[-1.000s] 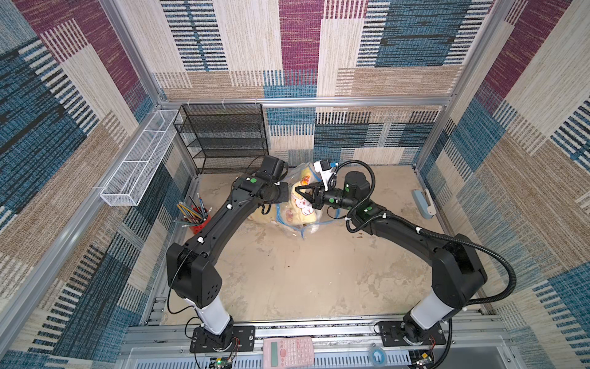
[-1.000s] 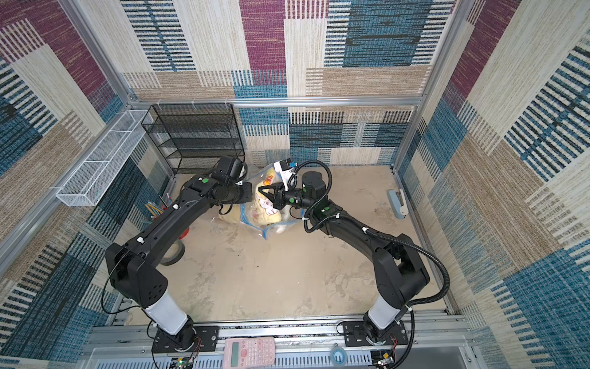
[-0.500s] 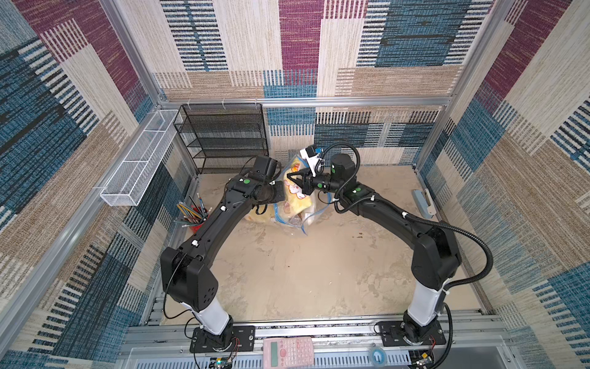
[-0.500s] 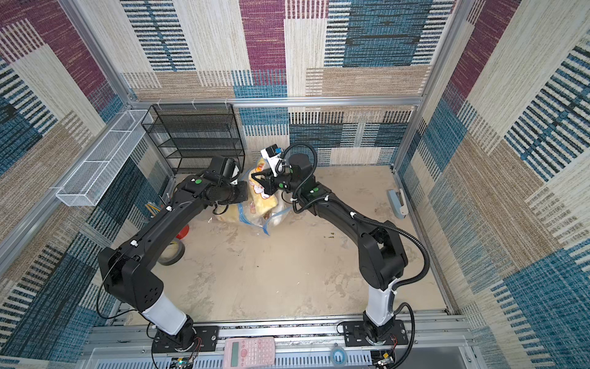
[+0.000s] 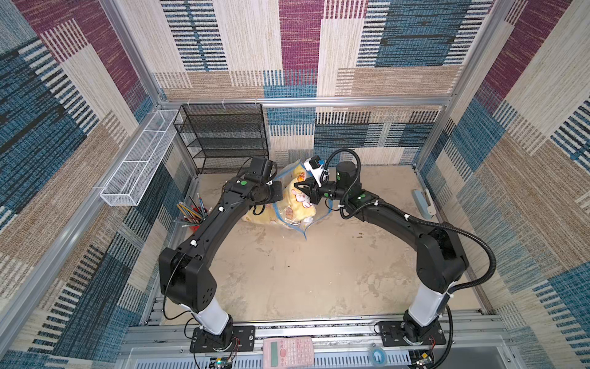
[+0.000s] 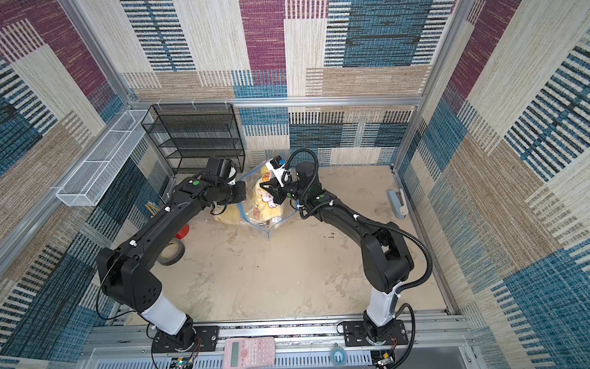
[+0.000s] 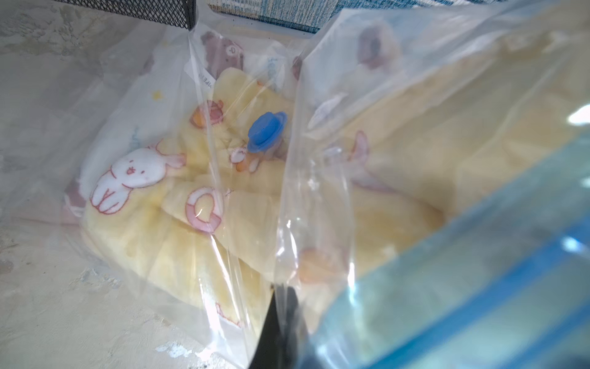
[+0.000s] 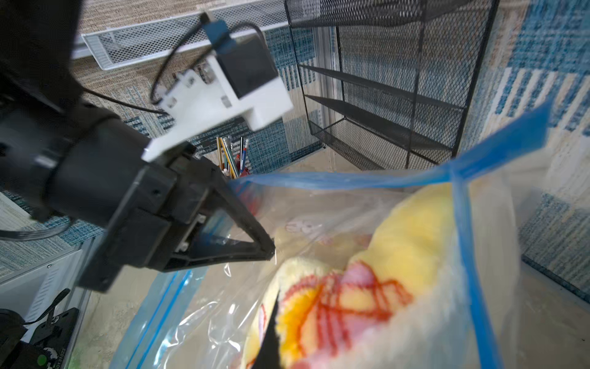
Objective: Take the blanket out of the vacuum bag
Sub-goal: Take out the blanket from the vacuum bag.
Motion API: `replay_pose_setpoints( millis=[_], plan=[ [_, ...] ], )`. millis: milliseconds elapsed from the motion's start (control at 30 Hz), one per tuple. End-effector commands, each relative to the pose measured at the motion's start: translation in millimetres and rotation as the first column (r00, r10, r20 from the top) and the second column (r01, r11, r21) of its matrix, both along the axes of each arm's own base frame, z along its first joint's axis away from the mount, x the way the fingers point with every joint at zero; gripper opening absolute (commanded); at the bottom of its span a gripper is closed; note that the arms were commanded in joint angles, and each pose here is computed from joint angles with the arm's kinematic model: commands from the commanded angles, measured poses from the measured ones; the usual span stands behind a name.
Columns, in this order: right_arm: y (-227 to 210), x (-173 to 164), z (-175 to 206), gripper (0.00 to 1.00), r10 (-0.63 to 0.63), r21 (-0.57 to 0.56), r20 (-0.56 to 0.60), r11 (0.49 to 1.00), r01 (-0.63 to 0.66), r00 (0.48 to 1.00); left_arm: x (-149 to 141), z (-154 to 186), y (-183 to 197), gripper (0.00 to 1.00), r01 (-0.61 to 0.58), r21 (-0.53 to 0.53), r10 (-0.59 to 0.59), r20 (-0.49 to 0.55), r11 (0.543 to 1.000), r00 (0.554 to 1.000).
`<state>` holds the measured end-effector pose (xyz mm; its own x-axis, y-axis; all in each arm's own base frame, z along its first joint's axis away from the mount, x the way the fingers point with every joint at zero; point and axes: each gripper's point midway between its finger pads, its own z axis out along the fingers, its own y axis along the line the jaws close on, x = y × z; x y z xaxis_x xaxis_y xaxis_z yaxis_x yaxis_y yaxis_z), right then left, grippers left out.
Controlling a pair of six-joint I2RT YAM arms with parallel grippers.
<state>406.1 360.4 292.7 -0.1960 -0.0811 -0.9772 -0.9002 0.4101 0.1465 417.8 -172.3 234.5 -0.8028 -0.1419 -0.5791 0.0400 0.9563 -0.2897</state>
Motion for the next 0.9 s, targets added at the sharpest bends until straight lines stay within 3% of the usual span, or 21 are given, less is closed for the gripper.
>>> replay_pose_setpoints(
  millis=[0,133,367,500,633,867],
  plan=[
    [-1.1,-3.8,36.0,0.00,0.010,0.084,0.119,0.996,-0.020,0.993,3.1,-3.4,-5.1,0.00,0.002,-0.030,-0.002,-0.012,1.000,1.000],
    [-1.4,-21.1,41.1,0.00,0.070,0.110,0.164,0.990,-0.089,0.984,0.2,-4.3,-10.7,0.00,0.024,-0.055,-0.025,-0.025,0.998,0.999],
    [-10.9,-62.6,43.9,0.00,0.156,0.121,0.342,0.971,-0.208,0.927,-7.9,1.3,-13.6,0.00,0.053,-0.075,-0.055,-0.024,0.996,0.998],
    [1.2,-79.8,21.9,0.00,0.285,0.026,0.373,0.948,-0.317,0.883,-9.9,5.4,-13.6,0.00,0.056,-0.080,-0.058,-0.016,0.995,0.998],
    [15.2,-75.9,-5.7,0.00,0.318,-0.095,0.387,0.947,-0.306,0.865,-11.3,3.6,-15.3,0.00,0.062,-0.089,-0.065,-0.024,0.994,0.998],
    [10.8,-90.5,-12.1,0.00,0.371,-0.179,0.438,0.929,-0.325,0.819,-12.6,0.3,-13.9,0.00,0.057,-0.086,-0.060,-0.033,0.995,0.998]
  ],
)
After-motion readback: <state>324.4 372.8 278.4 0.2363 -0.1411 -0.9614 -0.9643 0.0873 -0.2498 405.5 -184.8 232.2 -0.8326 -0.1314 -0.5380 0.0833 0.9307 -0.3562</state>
